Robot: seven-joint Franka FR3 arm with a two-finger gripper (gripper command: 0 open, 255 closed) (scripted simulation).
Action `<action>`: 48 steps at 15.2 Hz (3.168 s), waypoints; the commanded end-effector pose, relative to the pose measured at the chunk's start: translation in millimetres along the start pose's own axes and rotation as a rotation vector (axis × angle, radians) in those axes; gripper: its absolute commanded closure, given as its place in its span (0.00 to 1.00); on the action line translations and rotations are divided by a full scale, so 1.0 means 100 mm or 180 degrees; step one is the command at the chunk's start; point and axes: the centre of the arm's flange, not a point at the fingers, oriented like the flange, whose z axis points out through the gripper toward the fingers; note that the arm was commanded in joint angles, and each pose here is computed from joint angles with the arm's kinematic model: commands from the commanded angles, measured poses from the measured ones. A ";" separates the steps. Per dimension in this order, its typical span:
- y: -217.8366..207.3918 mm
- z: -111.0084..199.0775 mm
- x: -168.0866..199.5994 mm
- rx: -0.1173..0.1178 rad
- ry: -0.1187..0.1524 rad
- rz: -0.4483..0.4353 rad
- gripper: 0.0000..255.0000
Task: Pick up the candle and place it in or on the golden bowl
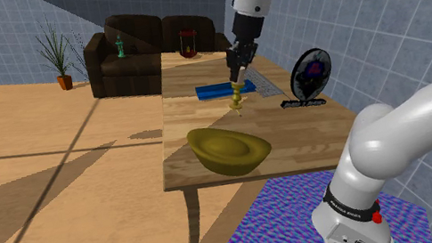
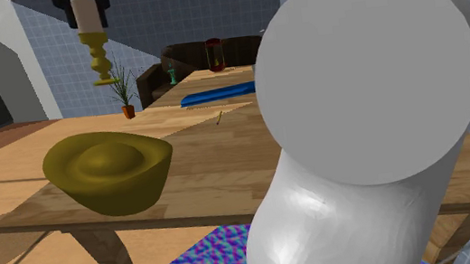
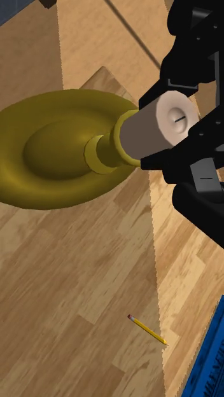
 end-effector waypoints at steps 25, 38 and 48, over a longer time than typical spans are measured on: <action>-0.37 1.04 -0.15 0.0001 -0.0001 0.0004 1.00; -0.37 0.91 -0.15 0.0001 -0.0001 0.0004 0.00; -0.37 0.54 -0.15 0.0001 -0.0001 0.0004 0.00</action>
